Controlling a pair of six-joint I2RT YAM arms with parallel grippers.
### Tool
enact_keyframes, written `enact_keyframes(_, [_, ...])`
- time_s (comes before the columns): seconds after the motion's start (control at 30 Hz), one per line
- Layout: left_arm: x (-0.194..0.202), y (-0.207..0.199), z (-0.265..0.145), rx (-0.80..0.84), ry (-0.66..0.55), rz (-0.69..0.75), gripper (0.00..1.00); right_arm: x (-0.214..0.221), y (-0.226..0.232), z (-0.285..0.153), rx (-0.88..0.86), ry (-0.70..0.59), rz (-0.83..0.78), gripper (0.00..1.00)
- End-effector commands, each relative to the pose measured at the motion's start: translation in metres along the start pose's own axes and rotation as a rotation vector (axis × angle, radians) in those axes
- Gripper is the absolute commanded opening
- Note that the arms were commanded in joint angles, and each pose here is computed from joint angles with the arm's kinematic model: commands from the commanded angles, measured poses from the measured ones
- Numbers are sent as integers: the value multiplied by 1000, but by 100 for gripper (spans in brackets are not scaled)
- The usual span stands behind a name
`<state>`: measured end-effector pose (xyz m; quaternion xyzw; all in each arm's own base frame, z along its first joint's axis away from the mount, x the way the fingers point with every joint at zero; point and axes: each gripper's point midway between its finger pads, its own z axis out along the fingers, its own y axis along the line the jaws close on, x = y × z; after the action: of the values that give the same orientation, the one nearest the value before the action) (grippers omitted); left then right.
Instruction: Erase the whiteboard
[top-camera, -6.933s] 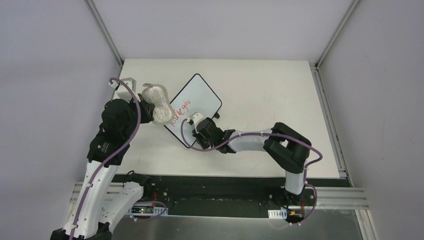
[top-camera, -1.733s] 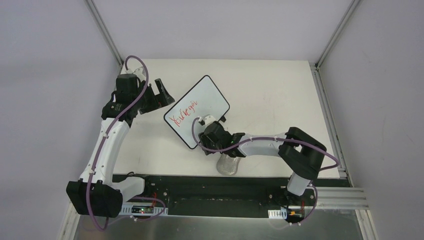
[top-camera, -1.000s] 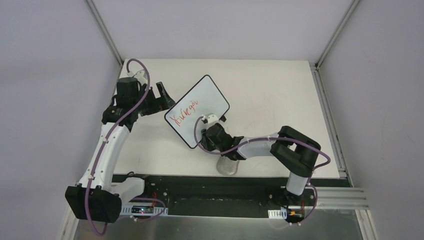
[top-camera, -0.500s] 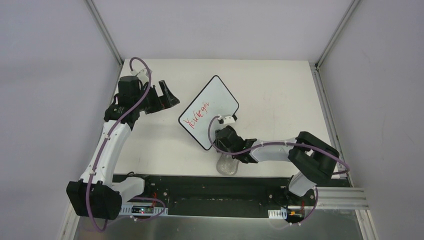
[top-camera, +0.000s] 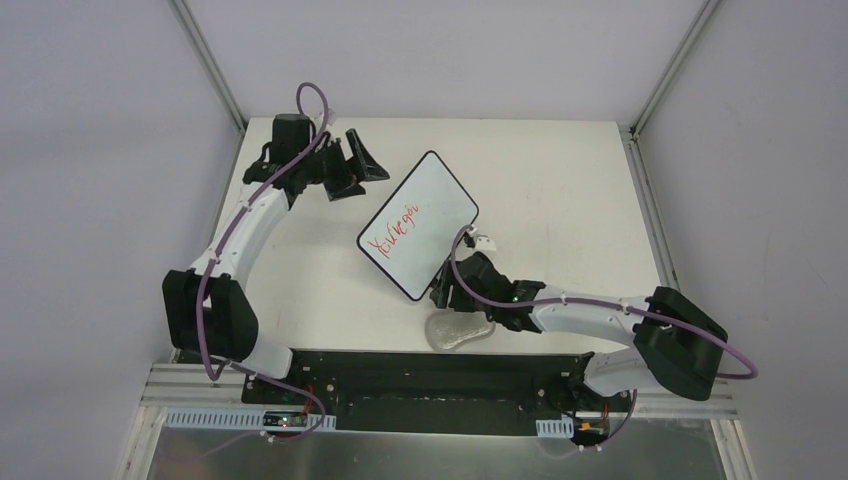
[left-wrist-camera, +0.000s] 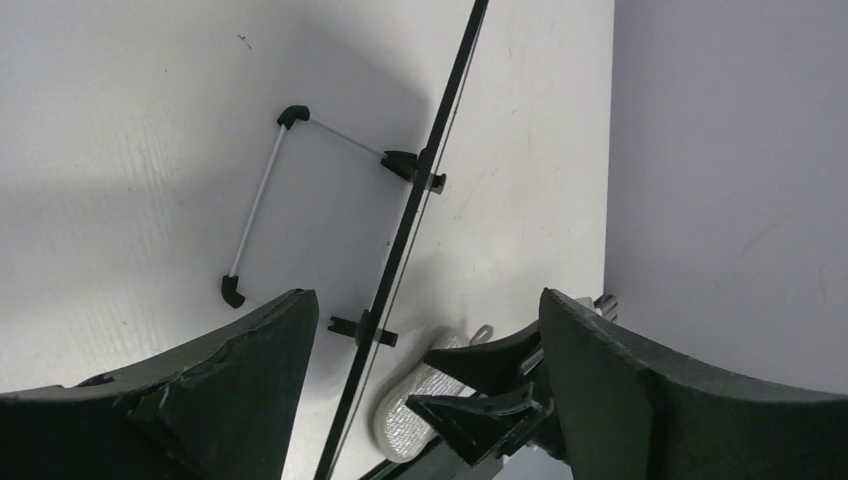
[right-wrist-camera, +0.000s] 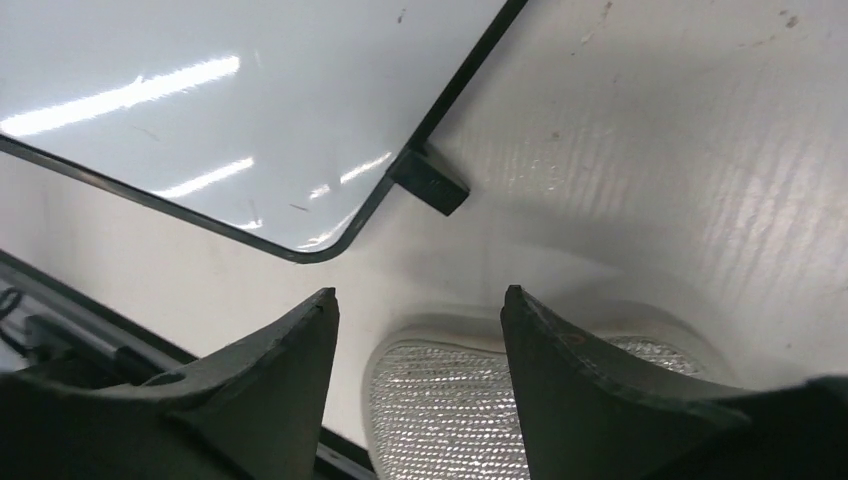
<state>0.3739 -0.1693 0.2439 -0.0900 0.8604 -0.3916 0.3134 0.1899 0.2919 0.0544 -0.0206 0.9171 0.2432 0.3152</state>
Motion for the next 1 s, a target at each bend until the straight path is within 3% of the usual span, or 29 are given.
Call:
enact_keyframes(0.0, [0, -8, 8, 35, 56, 66, 82, -15, 34, -16, -103, -7, 177, 64])
enact_keyframes(0.17, [11, 5, 28, 44, 120, 43, 76, -16, 13, -27, 63, 20, 315, 65])
enact_keyframes(0.3, [21, 10, 34, 34, 145, 37, 73, -6, 2, -39, 231, 61, 472, 60])
enact_keyframes(0.53, [36, 18, 37, 14, 151, -1, 62, 15, -5, -44, 384, -14, 583, 61])
enact_keyframes(0.8, [41, 15, 36, 11, 146, 15, 57, 34, -30, -30, 433, -18, 603, 58])
enact_keyframes(0.97, [52, 20, 38, -27, 152, 17, 48, 38, -41, -31, 425, 17, 553, 57])
